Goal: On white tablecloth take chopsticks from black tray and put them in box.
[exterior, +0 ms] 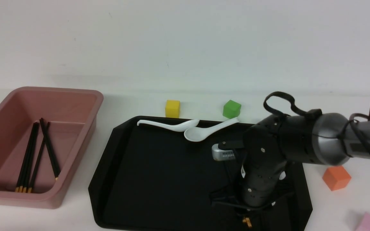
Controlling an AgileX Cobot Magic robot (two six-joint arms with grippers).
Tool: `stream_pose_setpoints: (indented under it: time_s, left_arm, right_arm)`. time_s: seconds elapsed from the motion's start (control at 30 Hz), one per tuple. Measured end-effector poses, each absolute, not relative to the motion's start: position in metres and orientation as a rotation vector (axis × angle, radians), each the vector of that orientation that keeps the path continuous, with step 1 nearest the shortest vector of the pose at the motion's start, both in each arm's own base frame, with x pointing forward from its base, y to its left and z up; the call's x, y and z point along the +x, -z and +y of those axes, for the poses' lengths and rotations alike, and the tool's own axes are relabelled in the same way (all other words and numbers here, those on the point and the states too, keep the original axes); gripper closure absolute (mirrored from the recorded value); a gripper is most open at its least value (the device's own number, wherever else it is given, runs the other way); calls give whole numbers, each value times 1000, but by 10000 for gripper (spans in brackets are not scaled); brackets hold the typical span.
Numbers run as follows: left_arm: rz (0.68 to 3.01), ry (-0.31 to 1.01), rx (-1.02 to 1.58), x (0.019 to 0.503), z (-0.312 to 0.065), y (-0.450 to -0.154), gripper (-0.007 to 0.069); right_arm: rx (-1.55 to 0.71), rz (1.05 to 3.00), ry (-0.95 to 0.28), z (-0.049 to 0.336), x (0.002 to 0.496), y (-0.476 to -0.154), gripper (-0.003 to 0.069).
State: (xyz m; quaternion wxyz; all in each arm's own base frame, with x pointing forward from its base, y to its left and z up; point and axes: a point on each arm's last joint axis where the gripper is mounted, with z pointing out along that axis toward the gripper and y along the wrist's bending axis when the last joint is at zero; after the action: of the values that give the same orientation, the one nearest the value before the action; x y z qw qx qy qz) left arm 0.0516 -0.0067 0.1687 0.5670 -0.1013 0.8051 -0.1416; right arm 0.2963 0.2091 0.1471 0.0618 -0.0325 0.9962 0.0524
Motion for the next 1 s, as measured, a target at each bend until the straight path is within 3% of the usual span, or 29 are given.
stream_pose_setpoints:
  time_s: [0.3,0.6,0.73,0.93,1.0]
  left_arm:
    - [1892,333,-238,52,-7,-169,449]
    - [1892,333,-238,52,-7,-169,440]
    - [1892,333,-238,52,-7,-169,439]
    - [1892,333,-238,52,-7,-169,438]
    - [1892,333,-238,52,-7,-169,433]
  right_arm:
    - [-157,3023,-152,207,293,-153,515]
    - [-202,3010,-176,196,274,-205,515]
    - [-195,2955,-274,193,265,-237,515]
    - [-319,2769,-579,216,267,-288,515]
    - [-435,2611,-724,240,270,-306,515]
